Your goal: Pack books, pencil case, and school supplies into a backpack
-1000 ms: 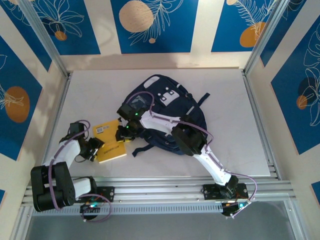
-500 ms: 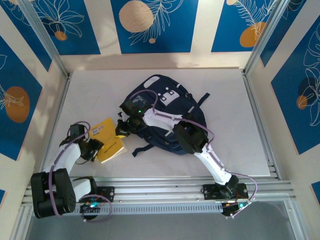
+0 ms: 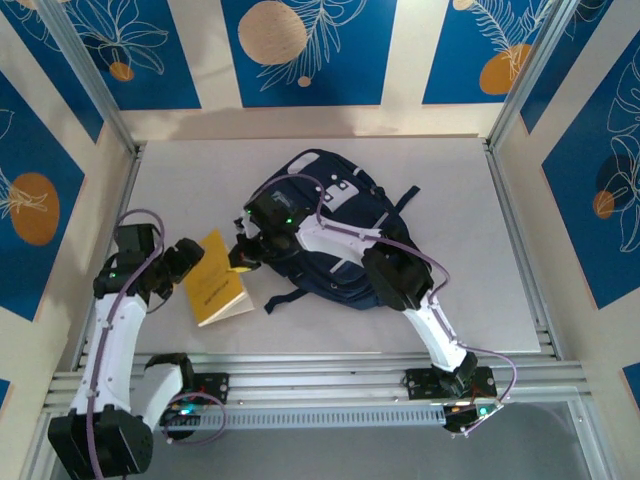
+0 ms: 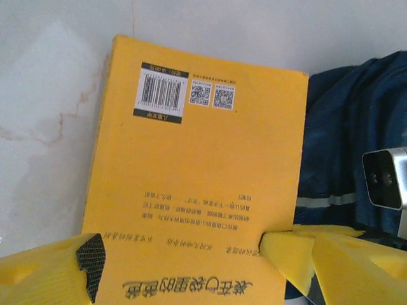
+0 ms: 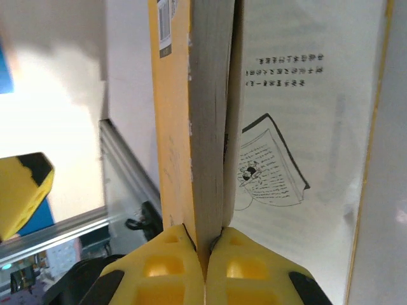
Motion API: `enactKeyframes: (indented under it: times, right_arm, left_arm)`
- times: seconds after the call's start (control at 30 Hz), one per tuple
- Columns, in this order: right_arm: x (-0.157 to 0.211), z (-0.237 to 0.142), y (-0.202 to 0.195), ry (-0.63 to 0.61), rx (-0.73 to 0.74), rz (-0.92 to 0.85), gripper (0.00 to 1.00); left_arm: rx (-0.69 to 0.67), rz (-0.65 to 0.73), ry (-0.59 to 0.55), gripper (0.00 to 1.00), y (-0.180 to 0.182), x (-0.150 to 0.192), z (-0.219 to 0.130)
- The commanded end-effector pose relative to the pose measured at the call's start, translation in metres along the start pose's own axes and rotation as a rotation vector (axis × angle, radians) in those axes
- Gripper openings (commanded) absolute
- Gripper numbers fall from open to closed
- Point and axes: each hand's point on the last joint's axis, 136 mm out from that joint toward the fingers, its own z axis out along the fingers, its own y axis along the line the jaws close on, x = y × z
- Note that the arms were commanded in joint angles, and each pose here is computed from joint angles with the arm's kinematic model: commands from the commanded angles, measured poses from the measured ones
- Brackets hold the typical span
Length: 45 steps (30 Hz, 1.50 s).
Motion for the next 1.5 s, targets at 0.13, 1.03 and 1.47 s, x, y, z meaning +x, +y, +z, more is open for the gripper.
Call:
enactKeyframes:
  times: [0.13, 1.03, 1.47]
  right_arm:
    - [-0.007, -0.059, 0.07, -0.065, -0.21, -0.14, 0.0]
    - [-0.014, -0.2, 0.114, -0.24, -0.383, -0.186, 0.0]
    - [0.009, -0.22, 0.128, -0.238, -0.467, -0.183, 0.0]
  left_arm:
    - [-0.034, 0.011, 0.017, 0.86, 0.002, 0.004, -0.017]
    - [0.585, 0.107, 0.123, 0.93, -0.151, -0.011, -0.08]
    - [0.754, 0.126, 0.175, 0.87, -0.181, 0.003, -0.092]
